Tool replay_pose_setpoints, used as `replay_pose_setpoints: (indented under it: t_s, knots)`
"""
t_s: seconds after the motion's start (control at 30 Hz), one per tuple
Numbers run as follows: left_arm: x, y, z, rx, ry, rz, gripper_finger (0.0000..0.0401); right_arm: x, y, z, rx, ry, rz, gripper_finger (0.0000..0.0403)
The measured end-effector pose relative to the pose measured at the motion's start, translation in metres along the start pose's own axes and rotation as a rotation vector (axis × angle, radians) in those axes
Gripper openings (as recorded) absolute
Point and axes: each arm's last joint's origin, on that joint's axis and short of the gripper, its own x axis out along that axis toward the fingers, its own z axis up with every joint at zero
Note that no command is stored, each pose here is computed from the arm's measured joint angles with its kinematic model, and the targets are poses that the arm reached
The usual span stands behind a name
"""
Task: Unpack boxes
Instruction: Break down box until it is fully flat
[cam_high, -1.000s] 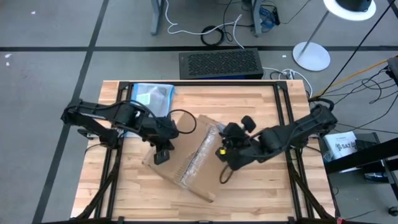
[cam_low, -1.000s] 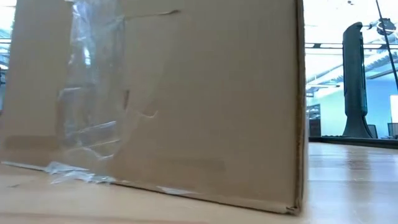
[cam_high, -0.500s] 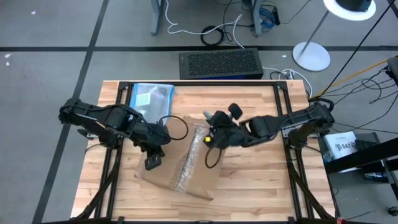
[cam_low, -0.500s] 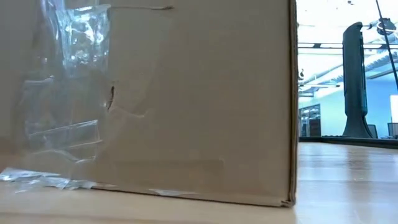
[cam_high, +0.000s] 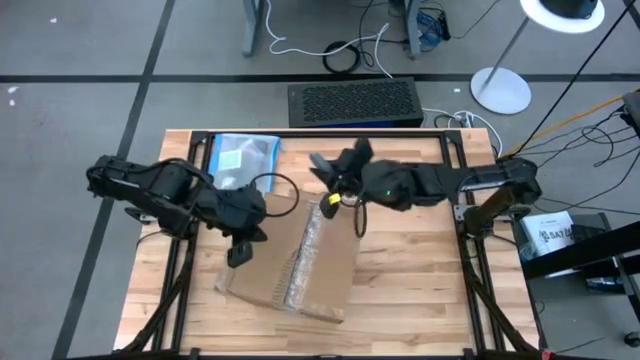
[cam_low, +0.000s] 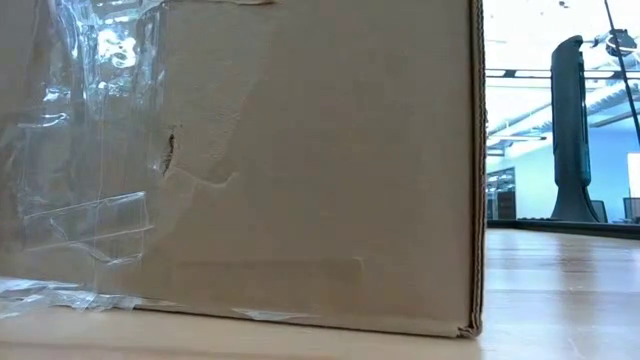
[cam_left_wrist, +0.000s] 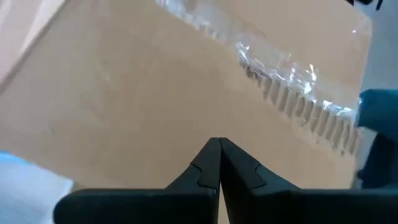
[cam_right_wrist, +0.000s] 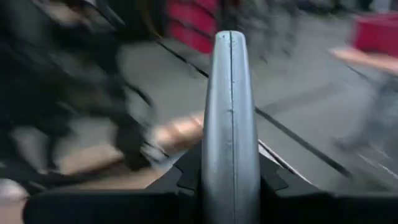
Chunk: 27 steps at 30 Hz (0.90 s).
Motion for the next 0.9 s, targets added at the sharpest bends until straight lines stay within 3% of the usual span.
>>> replay_pose_setpoints:
  t_s: [0.3,0.6,0.8,0.9]
  knots:
    - [0.005,0.019,0.016,0.076,-0.029,0.031,0.0010,0.031,-0.019,0.005,0.079,-0.308,0.376,0.0063]
    - [0.009,0.030,0.030,0.045,-0.091,-0.050,0.0010,0.039,-0.042,-0.038,0.257,-0.611,0.517,0.0063]
    - [0.032,0.037,0.023,0.001,-0.019,-0.064,0.0010,0.042,-0.055,-0.069,0.332,-0.733,0.569,0.0063]
    - [0.042,0.039,0.021,-0.027,-0.005,-0.080,0.0010,0.054,-0.053,-0.079,0.340,-0.722,0.567,0.0063]
